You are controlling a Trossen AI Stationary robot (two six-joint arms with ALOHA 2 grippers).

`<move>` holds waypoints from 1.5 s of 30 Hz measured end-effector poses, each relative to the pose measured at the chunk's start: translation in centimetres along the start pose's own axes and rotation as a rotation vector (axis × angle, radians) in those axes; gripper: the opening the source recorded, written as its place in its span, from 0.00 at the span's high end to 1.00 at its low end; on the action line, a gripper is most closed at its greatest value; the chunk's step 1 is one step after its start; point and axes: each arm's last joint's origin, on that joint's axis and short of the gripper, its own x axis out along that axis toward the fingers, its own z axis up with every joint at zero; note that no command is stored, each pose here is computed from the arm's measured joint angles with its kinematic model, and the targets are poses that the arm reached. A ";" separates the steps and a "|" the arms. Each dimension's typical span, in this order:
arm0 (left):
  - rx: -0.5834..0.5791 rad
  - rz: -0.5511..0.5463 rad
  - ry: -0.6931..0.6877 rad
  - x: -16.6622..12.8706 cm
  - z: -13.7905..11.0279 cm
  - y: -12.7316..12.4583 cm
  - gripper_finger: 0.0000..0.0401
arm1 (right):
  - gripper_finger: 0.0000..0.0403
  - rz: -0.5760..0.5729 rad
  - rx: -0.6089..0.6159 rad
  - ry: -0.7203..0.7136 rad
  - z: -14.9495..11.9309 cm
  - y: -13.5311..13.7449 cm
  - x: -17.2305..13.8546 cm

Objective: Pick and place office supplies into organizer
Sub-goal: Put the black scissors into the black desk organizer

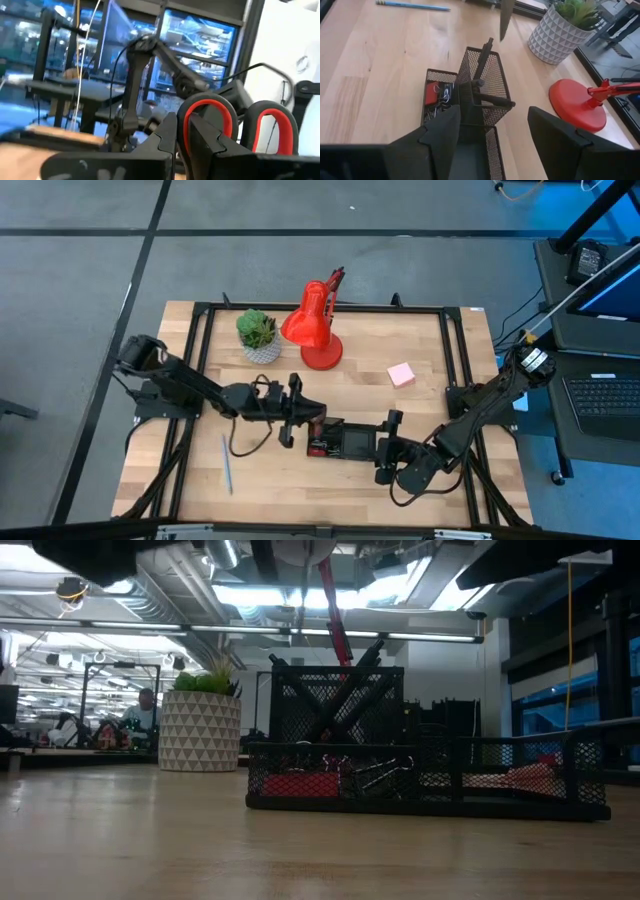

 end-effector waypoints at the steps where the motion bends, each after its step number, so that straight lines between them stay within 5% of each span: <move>1: -0.016 0.001 0.000 0.1 -0.5 0.2 0.95 | 0.41 -0.001 0.000 0.001 0.0 0.0 0.0; 11: -0.144 0.041 0.005 0.6 -3.6 1.4 0.95 | 0.41 -0.003 -0.003 0.004 0.0 -0.1 0.0; 19: -0.097 0.155 0.089 0.5 -5.5 2.3 0.95 | 0.41 -0.003 -0.003 0.004 0.0 -0.1 0.0; 45: -0.173 0.322 0.184 0.2 -7.0 3.0 0.95 | 0.41 -0.006 -0.013 0.012 -0.1 -0.1 0.1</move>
